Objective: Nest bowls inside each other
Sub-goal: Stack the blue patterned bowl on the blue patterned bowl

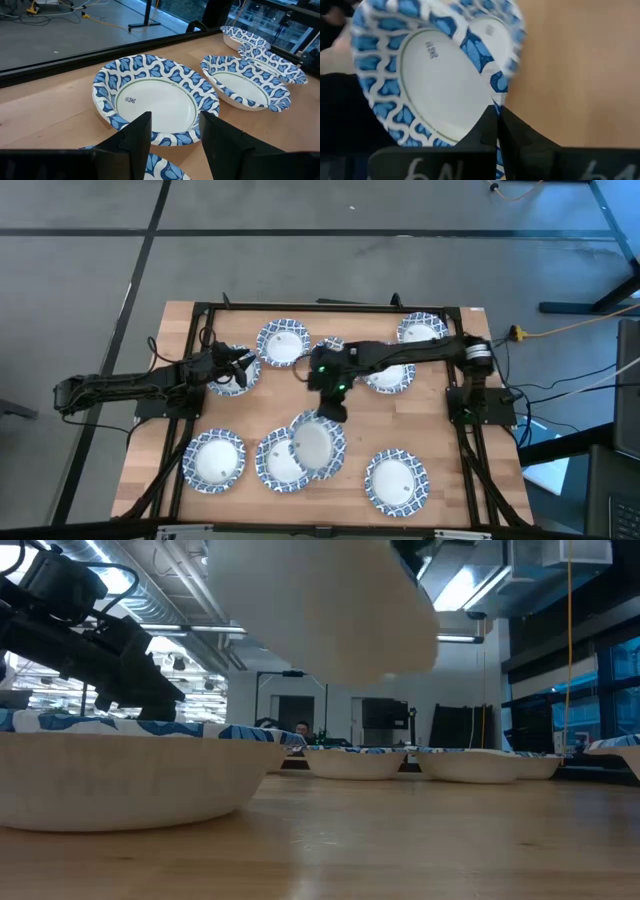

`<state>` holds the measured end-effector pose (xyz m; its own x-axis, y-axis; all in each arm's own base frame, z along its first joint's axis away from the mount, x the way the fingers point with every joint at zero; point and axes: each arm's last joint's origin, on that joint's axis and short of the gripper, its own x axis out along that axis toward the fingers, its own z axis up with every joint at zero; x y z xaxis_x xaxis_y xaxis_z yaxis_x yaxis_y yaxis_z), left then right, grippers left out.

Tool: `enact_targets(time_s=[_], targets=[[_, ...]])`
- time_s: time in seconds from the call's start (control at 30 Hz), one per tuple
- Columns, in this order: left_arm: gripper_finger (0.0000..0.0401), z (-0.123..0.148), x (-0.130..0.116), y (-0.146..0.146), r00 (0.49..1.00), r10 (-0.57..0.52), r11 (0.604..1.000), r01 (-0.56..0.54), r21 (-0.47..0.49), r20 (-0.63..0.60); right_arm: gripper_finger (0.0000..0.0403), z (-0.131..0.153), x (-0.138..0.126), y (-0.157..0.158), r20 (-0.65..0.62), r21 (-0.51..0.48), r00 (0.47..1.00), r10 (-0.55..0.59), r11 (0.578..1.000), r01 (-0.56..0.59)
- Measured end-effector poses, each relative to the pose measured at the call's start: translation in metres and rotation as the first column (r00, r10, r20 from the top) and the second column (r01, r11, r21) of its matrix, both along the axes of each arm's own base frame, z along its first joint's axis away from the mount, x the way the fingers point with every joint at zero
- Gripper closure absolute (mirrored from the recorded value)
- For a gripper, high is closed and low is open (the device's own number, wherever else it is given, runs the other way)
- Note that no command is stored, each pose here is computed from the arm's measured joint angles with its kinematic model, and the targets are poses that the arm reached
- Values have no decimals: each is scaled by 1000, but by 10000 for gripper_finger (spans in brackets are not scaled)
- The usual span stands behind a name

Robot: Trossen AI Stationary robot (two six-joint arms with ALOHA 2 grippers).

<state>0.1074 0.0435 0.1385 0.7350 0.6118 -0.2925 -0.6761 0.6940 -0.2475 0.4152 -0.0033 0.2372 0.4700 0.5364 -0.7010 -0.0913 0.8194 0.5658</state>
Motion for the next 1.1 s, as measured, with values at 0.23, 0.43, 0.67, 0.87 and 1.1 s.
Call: enact_targets(time_s=[0.23, 0.43, 0.67, 0.87, 1.1], targets=[[241, 0, 0, 0, 1000, 0, 1000, 0, 0, 0, 400, -3, 52, 13, 91, 63, 988, 128, 989, -134], [241, 0, 0, 0, 1000, 0, 1000, 0, -1, -2, 400, -24, 73, 18, 40, 38, 981, 187, 981, -189], [241, 0, 0, 0, 1000, 0, 1000, 0, -1, -2, 398, -54, 83, 14, -8, -59, 987, 162, 985, -162], [241, 0, 0, 0, 1000, 0, 1000, 0, -1, -2, 388, -62, 83, 14, -43, -54, 988, 147, 987, -149], [241, 0, 0, 0, 1000, 0, 1000, 0, -1, -2, 359, -61, 82, 13, -45, -102, 989, 138, 985, -142]])
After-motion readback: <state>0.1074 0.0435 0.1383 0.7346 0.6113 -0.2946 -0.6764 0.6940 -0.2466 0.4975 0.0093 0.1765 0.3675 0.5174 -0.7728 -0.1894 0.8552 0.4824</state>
